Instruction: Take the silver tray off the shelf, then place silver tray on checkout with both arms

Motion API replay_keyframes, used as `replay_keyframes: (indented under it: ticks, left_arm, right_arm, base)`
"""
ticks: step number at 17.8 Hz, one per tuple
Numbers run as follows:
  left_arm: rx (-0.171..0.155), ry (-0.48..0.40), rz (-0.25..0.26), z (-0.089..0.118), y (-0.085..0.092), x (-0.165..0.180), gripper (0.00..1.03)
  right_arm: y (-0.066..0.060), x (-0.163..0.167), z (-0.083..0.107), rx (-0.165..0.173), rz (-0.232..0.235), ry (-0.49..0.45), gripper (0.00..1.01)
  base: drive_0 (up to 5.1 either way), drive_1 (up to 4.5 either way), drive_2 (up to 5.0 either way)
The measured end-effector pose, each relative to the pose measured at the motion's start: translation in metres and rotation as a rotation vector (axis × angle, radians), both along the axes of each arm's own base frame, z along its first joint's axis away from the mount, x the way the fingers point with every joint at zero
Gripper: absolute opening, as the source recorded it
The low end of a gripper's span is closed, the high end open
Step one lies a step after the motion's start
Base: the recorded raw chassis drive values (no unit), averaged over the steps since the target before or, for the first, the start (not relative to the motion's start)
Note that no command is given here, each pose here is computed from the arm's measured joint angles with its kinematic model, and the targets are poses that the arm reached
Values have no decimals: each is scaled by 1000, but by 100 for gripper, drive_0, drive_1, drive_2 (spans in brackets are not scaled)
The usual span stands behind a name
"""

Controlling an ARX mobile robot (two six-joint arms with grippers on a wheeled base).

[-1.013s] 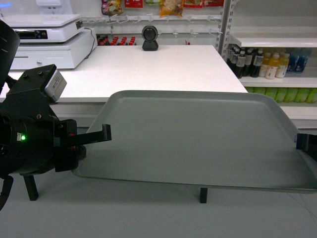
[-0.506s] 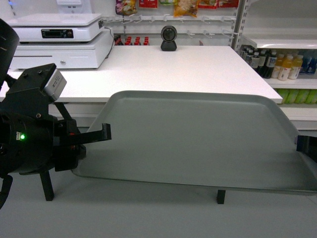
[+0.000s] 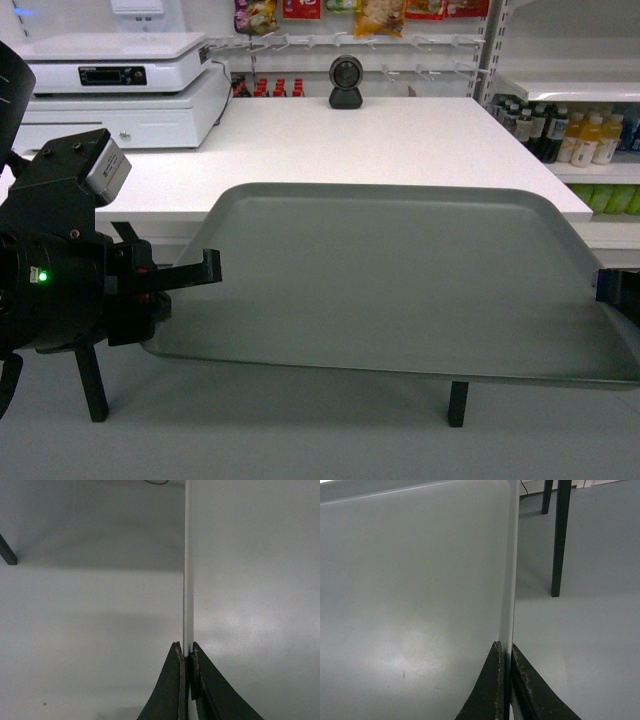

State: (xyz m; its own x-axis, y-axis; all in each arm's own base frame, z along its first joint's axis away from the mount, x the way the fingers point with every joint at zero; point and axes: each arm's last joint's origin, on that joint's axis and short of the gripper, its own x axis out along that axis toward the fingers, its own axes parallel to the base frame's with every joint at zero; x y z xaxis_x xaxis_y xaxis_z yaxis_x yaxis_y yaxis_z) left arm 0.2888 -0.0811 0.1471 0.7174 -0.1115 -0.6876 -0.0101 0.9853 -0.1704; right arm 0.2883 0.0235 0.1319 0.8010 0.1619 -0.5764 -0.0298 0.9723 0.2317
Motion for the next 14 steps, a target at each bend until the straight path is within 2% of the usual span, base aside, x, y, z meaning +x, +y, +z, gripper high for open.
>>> replay_keyframes:
  ticks: [7, 14]
  left_arm:
    - [-1, -2, -1, 0, 0, 0, 3]
    - [0, 1, -1, 0, 0, 0, 3]
  right_arm:
    - [0, 0, 0, -1, -2, -2, 4]
    - [0, 0, 0, -2, -2, 1, 4]
  base:
    - [-50, -50, -50]
    - [13, 444, -417]
